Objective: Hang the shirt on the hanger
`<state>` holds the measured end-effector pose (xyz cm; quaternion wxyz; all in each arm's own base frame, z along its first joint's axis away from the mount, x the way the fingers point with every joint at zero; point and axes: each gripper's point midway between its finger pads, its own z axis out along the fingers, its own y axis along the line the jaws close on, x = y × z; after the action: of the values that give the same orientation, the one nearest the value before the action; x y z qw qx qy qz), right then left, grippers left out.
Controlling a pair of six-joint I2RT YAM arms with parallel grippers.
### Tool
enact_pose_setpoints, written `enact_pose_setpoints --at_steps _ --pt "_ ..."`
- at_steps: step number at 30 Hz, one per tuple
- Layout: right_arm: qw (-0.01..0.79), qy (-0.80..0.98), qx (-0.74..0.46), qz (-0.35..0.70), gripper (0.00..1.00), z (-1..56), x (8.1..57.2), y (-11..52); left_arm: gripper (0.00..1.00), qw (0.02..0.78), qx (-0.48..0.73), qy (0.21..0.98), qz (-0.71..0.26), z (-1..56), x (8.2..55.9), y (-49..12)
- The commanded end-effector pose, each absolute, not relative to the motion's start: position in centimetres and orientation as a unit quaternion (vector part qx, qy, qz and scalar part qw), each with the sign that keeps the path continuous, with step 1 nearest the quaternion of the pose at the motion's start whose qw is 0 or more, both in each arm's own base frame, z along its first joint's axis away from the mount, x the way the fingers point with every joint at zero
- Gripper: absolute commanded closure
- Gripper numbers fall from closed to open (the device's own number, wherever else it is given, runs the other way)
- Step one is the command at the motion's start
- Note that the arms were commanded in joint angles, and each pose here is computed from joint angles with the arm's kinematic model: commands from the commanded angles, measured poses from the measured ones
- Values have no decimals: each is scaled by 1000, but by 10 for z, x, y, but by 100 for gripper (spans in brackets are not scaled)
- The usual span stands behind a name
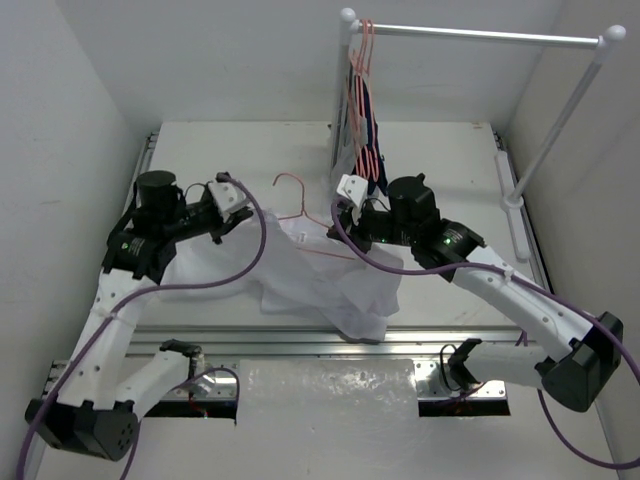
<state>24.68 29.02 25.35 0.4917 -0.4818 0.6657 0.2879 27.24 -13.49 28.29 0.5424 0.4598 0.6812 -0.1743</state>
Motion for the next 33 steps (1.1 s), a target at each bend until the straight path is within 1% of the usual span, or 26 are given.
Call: enact_pose_setpoints --at_steps 1,3,5,8,12,13,16,17,18,19,20,21,23,24,25,26,28,30,33 --pt "529 663 -453 276 100 276 267 294 100 603 490 604 -176 334 243 -146" --pt "530 681 -434 257 100 271 279 292 100 592 525 584 -182 335 229 -150" --pt "536 687 -421 252 100 273 286 293 100 572 542 584 -193 327 215 -150" --pt "551 680 -414 250 100 281 291 294 100 540 590 565 -203 306 193 -151" --pt "563 657 -427 262 100 295 288 299 99 487 634 567 -199 260 179 -143" --pt "566 652 -431 262 100 297 288 300 86 475 642 567 -200 252 175 -142" --pt "571 636 -444 271 100 298 283 303 56 458 655 568 -198 237 171 -139" --pt "572 632 -447 272 100 298 281 303 52 456 655 573 -186 236 175 -136" --pt "571 632 -448 272 100 296 280 302 51 467 646 579 -174 243 181 -134" --pt "571 631 -450 271 100 296 280 302 42 475 639 583 -160 249 187 -132" --pt "571 629 -453 270 100 296 279 302 31 481 627 597 -137 254 197 -127" --pt "570 630 -454 269 100 295 278 301 1 512 595 608 -121 275 211 -125" --pt "570 629 -455 268 100 295 278 301 0 537 554 632 -75 292 234 -113" --pt "569 630 -456 267 100 294 277 300 1 569 519 635 -60 311 251 -111" --pt "572 628 -456 267 100 296 277 299 0 582 493 646 -35 319 264 -102" --pt "572 626 -457 268 100 296 276 299 0 599 471 647 -32 327 277 -101" --pt "573 624 -460 268 100 296 274 299 0 594 478 645 -39 324 285 -105" --pt "571 620 -465 270 100 295 272 299 0 581 496 642 -72 315 293 -116" --pt "573 617 -467 270 100 295 270 298 1 563 537 617 -115 300 292 -134"
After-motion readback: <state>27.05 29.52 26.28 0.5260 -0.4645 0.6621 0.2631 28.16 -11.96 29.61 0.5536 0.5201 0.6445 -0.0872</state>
